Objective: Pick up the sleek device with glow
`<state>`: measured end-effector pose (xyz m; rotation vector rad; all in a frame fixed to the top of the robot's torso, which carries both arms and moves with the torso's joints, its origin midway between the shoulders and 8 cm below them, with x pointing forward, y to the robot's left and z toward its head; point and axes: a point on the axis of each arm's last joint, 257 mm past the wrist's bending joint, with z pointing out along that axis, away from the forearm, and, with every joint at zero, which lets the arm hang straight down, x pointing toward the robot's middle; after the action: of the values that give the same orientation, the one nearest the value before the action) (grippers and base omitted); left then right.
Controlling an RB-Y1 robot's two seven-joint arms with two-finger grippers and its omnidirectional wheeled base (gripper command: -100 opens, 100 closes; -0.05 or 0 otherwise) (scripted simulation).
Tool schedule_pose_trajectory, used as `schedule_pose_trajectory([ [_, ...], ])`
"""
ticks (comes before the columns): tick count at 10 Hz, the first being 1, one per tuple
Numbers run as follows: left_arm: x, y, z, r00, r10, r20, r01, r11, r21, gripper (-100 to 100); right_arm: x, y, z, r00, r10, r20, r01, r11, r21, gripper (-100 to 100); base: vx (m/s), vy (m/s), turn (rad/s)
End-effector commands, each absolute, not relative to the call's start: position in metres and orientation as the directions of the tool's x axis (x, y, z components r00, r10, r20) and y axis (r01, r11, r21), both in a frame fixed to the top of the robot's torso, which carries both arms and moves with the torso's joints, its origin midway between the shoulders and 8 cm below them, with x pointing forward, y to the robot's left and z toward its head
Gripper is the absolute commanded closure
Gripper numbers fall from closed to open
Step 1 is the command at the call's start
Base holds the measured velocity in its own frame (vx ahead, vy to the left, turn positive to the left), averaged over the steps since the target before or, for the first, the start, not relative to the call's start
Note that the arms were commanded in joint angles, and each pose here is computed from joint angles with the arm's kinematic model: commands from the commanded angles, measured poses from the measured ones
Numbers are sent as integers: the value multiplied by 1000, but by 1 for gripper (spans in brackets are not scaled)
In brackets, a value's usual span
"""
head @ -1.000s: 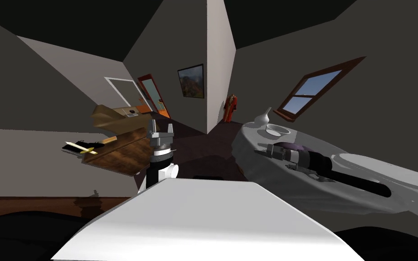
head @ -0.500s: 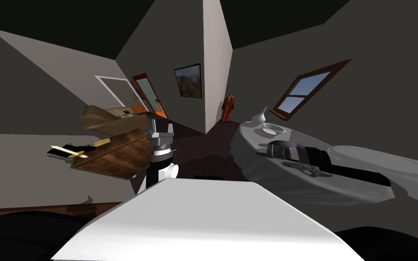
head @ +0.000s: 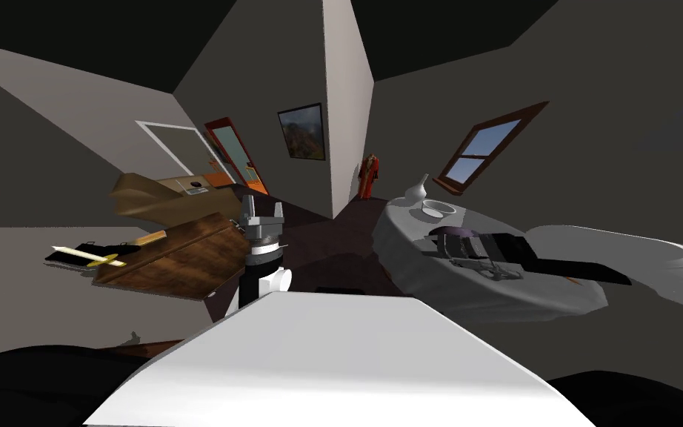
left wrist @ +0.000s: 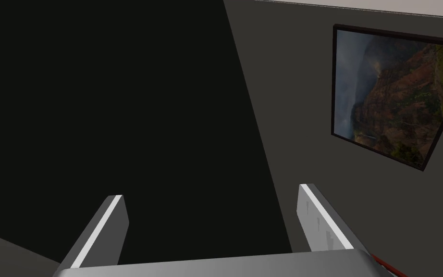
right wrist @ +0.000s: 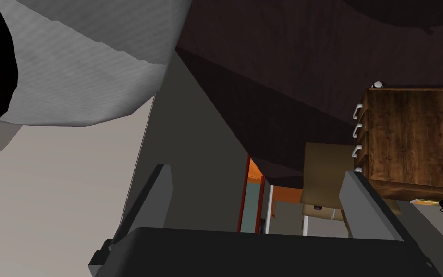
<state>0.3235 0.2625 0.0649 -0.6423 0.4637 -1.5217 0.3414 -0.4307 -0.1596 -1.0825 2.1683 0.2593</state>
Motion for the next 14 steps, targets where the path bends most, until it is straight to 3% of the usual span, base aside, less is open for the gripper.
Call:
schedule_pose_trajectory([
  [1, 324, 262, 65, 16, -994, 112, 762, -61, -645, 0, 341, -442, -165, -413, -686, -599, -786, 601, -146, -100, -13, -41, -106],
  [14, 324, 262, 65, 16, -994, 113, 762, -61, -645, 0, 354, -493, -170, -288, -937, -195, -920, 328, -216, -100, -13, -41, -71],
])
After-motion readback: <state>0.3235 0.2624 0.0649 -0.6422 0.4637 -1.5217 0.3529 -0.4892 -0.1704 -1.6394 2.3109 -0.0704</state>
